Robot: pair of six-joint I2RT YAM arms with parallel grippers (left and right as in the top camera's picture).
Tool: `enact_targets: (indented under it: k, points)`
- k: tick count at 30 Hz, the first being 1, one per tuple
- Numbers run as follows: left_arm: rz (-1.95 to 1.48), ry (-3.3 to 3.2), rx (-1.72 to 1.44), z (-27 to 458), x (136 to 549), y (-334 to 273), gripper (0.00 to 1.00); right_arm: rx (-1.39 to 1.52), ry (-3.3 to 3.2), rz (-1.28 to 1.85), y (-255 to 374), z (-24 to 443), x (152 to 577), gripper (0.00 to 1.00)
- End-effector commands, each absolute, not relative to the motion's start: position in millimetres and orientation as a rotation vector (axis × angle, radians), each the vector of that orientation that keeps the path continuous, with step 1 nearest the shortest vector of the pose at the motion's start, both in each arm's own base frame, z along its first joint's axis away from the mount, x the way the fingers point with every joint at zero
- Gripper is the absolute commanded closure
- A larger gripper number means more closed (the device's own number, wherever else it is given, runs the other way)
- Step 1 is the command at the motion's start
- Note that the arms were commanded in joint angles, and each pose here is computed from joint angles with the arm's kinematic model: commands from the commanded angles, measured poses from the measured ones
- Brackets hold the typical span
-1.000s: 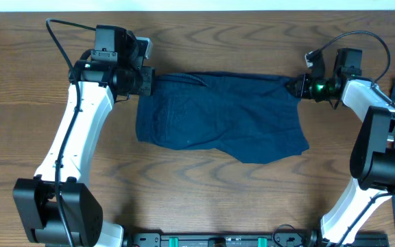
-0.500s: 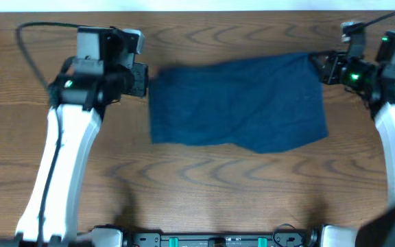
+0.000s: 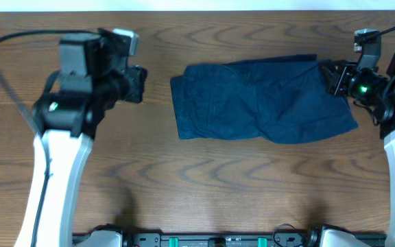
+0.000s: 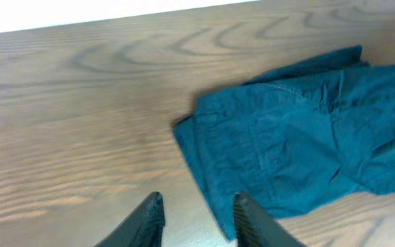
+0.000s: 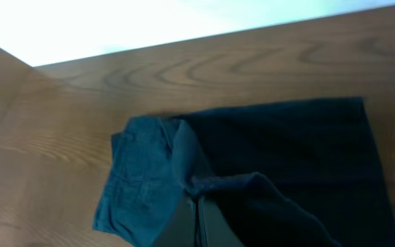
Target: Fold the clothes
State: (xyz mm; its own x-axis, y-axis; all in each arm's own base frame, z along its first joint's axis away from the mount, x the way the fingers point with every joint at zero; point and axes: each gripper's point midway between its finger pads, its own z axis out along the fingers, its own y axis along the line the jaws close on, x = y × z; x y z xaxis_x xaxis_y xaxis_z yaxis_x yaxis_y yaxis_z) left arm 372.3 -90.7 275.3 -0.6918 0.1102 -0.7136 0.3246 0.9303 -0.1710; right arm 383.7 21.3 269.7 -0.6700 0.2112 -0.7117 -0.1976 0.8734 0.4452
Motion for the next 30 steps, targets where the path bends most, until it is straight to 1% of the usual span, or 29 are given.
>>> enact_targets:
  k: [1, 6, 9, 12, 18, 20, 23, 25, 27, 28, 30]
  points:
    - [-0.445, 2.418, 0.34, 227.3, 394.7, -109.4, 0.52, 0.011, 2.235, 0.602, 15.1, 261.4, 390.1, 0.99]
    - [-0.598, 2.418, 0.39, 171.3, 441.3, -136.3, 0.3, 0.026, 2.269, 0.616, 14.3, 247.3, 395.4, 0.99]
    - [-0.644, 2.437, 0.399, 131.0, 461.2, -144.3, 0.24, 0.036, 2.292, 0.626, 13.6, 237.6, 398.8, 0.99]
    - [-0.688, 2.461, 0.405, 94.9, 471.9, -150.5, 0.23, 0.045, 2.313, 0.633, 13.2, 229.6, 400.6, 0.99]
    - [-0.851, 2.463, 0.412, 46.3, 479.6, -169.4, 0.23, 0.032, 2.328, 0.63, 13.1, 224.2, 400.7, 0.99]
    - [-0.917, 2.45, 0.422, 39.9, 478.4, -176.2, 0.23, 0.033, 2.329, 0.626, 12.6, 224.0, 400.9, 0.99]
    - [-1.008, 2.393, 0.456, 45.5, 478.7, -186.6, 0.25, 0.04, 2.333, 0.614, 10.9, 223.0, 401.1, 0.99]
    - [-1.01, 2.38, 0.457, 47.7, 480.9, -188.2, 0.3, 0.04, 2.333, 0.615, 11.0, 223.0, 401.1, 0.99]
    - [-1.009, 2.376, 0.459, 48.2, 481.4, -188.6, 0.43, 0.04, 2.333, 0.614, 10.9, 223.0, 401.1, 0.99]
    - [-1.009, 2.376, 0.459, 48.1, 481.3, -188.6, 0.48, 0.04, 2.333, 0.614, 10.9, 223.0, 401.1, 0.99]
    - [-1.009, 2.375, 0.462, 48.1, 481.1, -189.3, 0.48, 0.041, 2.334, 0.615, 11.0, 222.8, 400.8, 0.99]
